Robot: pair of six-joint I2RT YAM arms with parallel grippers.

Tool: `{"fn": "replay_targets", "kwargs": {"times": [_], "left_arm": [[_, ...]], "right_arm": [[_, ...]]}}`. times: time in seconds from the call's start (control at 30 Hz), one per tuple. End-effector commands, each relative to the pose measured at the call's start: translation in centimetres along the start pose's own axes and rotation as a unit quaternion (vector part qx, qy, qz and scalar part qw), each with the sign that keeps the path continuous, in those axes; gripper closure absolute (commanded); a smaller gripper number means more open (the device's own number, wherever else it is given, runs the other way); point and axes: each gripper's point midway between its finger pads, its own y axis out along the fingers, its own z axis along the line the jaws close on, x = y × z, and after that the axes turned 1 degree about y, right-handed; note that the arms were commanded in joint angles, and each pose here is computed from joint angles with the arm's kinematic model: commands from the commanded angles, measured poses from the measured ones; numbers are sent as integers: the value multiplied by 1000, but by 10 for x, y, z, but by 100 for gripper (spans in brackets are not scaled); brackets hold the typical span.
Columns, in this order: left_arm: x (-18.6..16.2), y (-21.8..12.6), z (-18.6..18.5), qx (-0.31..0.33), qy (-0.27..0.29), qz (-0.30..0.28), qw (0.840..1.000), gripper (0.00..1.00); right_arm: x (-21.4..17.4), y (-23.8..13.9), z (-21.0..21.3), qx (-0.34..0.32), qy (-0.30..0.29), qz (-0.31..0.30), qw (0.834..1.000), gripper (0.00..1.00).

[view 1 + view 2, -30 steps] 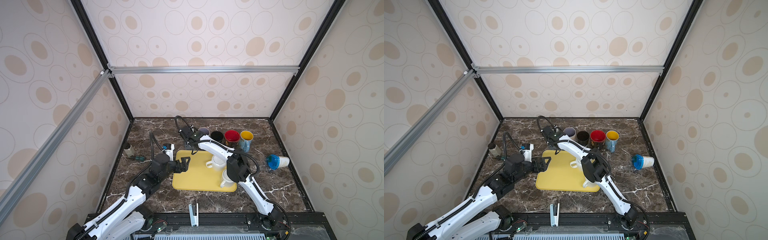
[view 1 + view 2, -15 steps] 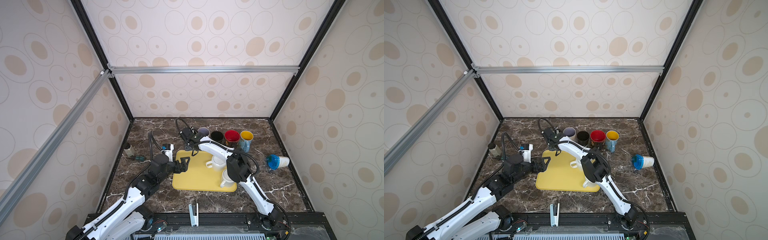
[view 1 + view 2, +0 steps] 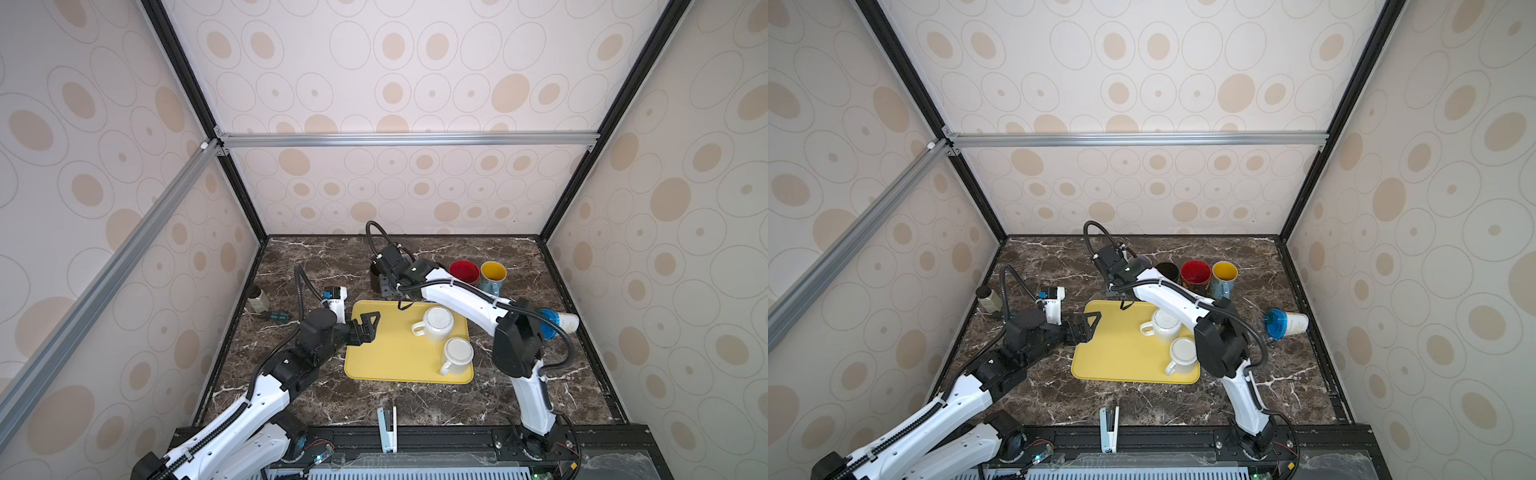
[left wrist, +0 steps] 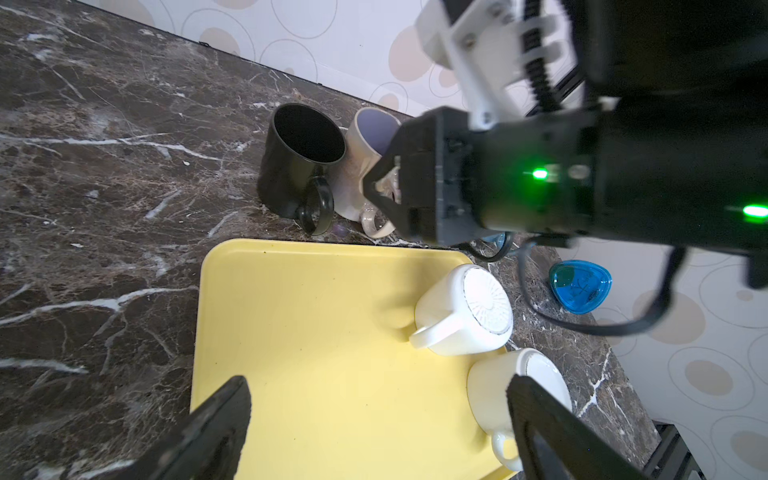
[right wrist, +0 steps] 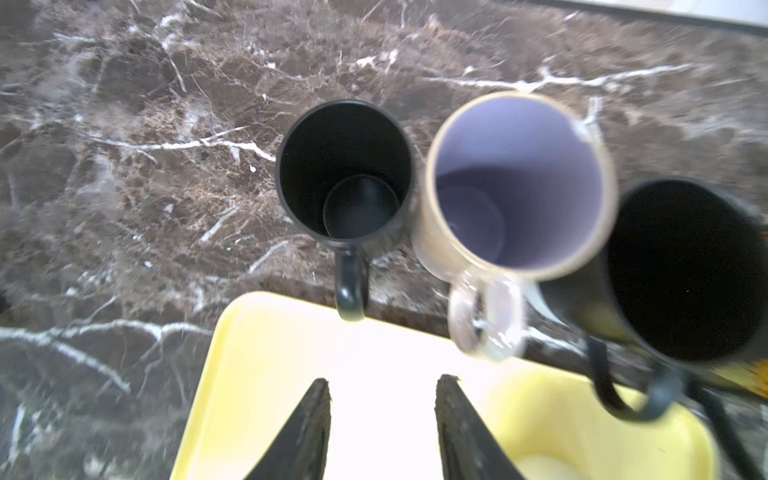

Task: Turn the mug right side up
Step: 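Open the right gripper and move it back over the tray, then lower the right gripper toward the upside-down white mug nearest the robot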

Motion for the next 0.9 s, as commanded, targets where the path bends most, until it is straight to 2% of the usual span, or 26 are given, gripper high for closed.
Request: {"fn": "replay_targets", "kwargs": {"times": [0.0, 0.27, 0.43, 0.57, 0.77, 0.87], "left_arm": [[10, 5, -6, -8, -3, -12, 1000, 4], [3, 23, -3, 5, -5, 16, 1000, 9], [3, 23, -4, 5, 5, 18, 1000, 9], [2, 21, -7, -4, 3, 19, 1000, 6], [-5, 29, -21, -26, 16, 40, 999, 4], [-4, 35, -32, -43, 20, 38, 998, 7]], "right_arm": [[10, -41, -13, 0, -11, -39, 999, 57], [-13, -122, -55, 1, -5, -91, 996, 57], [-39, -154, -72, 13, 5, -109, 994, 57], [-65, -166, -77, 39, 4, -100, 994, 57], [-101, -163, -90, 12, -6, -66, 998, 57], [-109, -157, -89, 10, -7, -55, 998, 57]]}}
